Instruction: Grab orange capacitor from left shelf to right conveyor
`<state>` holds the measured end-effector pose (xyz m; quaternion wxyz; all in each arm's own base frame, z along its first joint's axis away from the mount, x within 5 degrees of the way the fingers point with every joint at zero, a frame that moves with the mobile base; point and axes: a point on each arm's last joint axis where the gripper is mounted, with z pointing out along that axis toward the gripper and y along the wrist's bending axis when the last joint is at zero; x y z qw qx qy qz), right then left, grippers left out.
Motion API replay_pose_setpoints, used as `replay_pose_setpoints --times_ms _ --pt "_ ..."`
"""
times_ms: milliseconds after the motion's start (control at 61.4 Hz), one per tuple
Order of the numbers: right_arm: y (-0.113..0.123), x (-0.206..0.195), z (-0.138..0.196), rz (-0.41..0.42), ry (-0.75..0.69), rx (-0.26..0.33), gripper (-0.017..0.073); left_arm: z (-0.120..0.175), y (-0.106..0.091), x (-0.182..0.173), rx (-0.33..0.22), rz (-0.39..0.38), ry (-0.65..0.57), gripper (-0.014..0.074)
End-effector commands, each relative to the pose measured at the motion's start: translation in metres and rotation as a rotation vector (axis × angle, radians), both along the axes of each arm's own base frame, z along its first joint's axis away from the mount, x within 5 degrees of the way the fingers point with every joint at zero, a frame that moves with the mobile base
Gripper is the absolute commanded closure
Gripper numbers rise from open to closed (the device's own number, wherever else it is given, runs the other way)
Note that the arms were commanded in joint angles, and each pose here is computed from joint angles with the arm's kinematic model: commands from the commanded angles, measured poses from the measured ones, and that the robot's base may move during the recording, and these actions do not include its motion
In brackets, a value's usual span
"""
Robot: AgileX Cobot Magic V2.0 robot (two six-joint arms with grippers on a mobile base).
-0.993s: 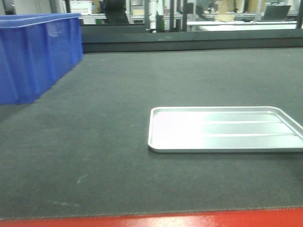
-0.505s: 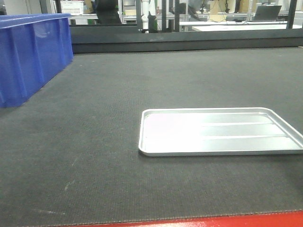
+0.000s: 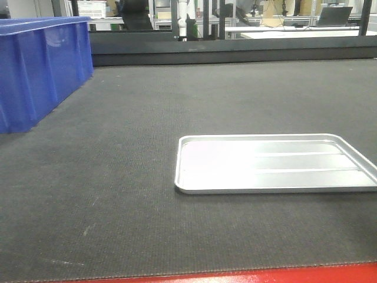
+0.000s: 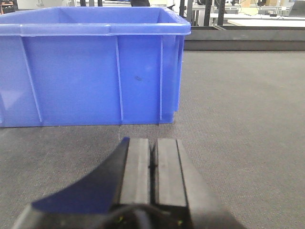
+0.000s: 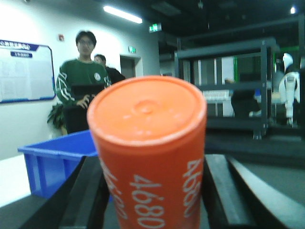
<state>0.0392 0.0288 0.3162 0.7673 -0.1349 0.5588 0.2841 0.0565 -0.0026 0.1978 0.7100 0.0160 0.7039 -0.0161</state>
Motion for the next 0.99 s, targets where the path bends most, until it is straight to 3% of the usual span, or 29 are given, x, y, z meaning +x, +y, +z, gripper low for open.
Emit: replay_pose_setpoints --times_ms 0,130,277,391,586,667,847,977 --pt "0.007 0.007 0.017 0.039 0.01 0.036 0.0509 0.0 0.0 0.0 -0.014 -0.002 -0.073 0.0719" --pt "0.02 0.031 0.021 0.038 0.11 -0.006 0.0509 0.0 0.0 0.0 -0.014 -0.002 -0.073 0.0719" --pt "0.042 0.067 0.016 0.034 0.231 -0.106 0.0509 0.0 0.0 0.0 -0.014 -0.002 -0.073 0.0719" --pt "0.062 0.09 0.003 0.079 0.263 -0.197 0.0509 0.0 0.0 0.0 -0.014 -0.002 -0.073 0.0719" --pt "0.084 0.123 -0.026 0.128 0.317 -0.287 0.0509 0.0 0.0 0.0 -0.014 -0.002 -0.073 0.0719" --pt "0.085 0.138 -0.037 0.121 0.349 -0.285 0.0509 0.0 0.0 0.0 -0.014 -0.002 -0.073 0.0719" --pt "0.08 0.167 -0.055 0.111 0.368 -0.207 0.0509 0.0 0.0 0.0 -0.014 -0.002 -0.073 0.0719" --pt "0.077 0.183 -0.07 0.104 0.367 -0.222 0.0509 0.0 0.0 0.0 -0.014 -0.002 -0.073 0.0719"
